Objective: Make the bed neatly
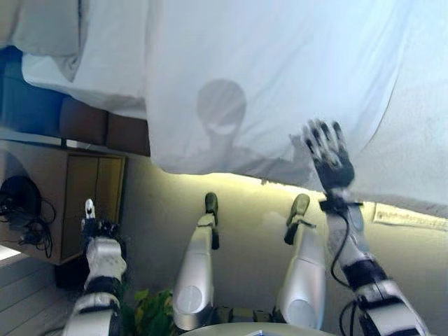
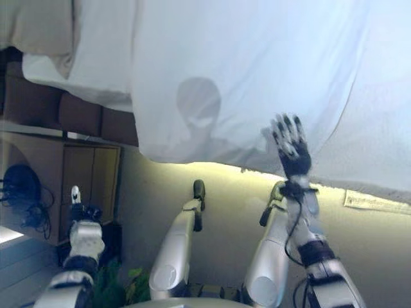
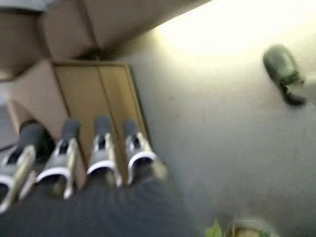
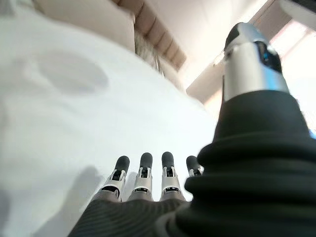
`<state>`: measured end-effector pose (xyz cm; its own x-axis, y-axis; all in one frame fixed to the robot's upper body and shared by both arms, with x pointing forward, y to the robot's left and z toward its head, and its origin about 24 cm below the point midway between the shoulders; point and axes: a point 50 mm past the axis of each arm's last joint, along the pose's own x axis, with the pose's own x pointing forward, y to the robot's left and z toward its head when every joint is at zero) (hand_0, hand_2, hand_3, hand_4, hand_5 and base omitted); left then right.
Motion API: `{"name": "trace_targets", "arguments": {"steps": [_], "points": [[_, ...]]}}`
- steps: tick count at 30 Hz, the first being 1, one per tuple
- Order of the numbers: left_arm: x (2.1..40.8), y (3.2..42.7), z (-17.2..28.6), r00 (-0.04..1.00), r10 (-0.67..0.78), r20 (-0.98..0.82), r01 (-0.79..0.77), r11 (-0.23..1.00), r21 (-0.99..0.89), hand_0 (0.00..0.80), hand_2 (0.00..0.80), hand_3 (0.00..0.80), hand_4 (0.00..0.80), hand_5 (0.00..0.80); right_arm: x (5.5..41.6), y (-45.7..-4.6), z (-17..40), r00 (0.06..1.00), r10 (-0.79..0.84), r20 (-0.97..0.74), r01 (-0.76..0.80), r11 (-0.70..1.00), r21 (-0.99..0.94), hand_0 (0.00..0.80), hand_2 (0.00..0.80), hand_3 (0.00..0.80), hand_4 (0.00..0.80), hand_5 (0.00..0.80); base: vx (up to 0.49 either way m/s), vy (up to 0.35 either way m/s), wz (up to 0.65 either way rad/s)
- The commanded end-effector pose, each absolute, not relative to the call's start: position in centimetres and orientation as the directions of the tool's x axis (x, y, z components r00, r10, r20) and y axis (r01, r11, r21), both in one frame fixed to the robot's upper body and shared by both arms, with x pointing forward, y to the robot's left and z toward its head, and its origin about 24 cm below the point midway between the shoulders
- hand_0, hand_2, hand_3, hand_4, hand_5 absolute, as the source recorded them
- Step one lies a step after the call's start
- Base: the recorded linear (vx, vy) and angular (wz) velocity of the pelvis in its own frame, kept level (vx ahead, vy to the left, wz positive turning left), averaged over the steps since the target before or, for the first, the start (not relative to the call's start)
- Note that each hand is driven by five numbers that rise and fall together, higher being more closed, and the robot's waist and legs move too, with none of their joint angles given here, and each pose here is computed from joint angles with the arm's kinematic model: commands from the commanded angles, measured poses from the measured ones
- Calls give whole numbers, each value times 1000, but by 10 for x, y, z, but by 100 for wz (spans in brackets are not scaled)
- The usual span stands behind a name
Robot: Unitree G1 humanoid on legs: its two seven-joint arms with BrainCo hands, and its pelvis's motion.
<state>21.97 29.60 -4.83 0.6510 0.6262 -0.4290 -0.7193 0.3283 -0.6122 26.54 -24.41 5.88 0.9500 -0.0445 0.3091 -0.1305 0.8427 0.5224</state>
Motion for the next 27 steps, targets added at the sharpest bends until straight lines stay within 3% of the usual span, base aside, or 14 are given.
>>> {"name": "trace_targets", "arguments": {"steps": [1, 7, 12, 23, 27], "points": [[210, 331, -13, 671, 719, -183, -674, 488, -555, 0, 0, 0, 0, 0, 243, -252, 66, 953, -36, 302, -129, 850, 510, 0, 0, 0, 0, 0, 59, -199, 2], [204, 316, 13, 851, 525, 12, -425, 702, -571, 0, 0, 0, 0, 0, 203, -271, 45, 979, -110, 174, -4, 835, 550, 0, 0, 0, 0, 0, 107, -192, -1], [203, 290, 10, 942, 334, 16, -262, 767, -585, 0, 0, 0, 0, 0, 185, -274, 18, 981, -191, 12, 166, 876, 453, 0, 0, 0, 0, 0, 157, -170, 11], [208, 234, -19, 993, -18, -113, -54, 795, -604, 0, 0, 0, 0, 0, 165, -253, -33, 926, -271, -264, 372, 783, 498, 0, 0, 0, 0, 0, 84, -116, 12], [202, 232, -25, 984, -26, -175, -73, 842, -534, 0, 0, 0, 0, 0, 162, -248, -39, 922, -262, -286, 380, 758, 530, 0, 0, 0, 0, 0, 25, -27, 4]]}}
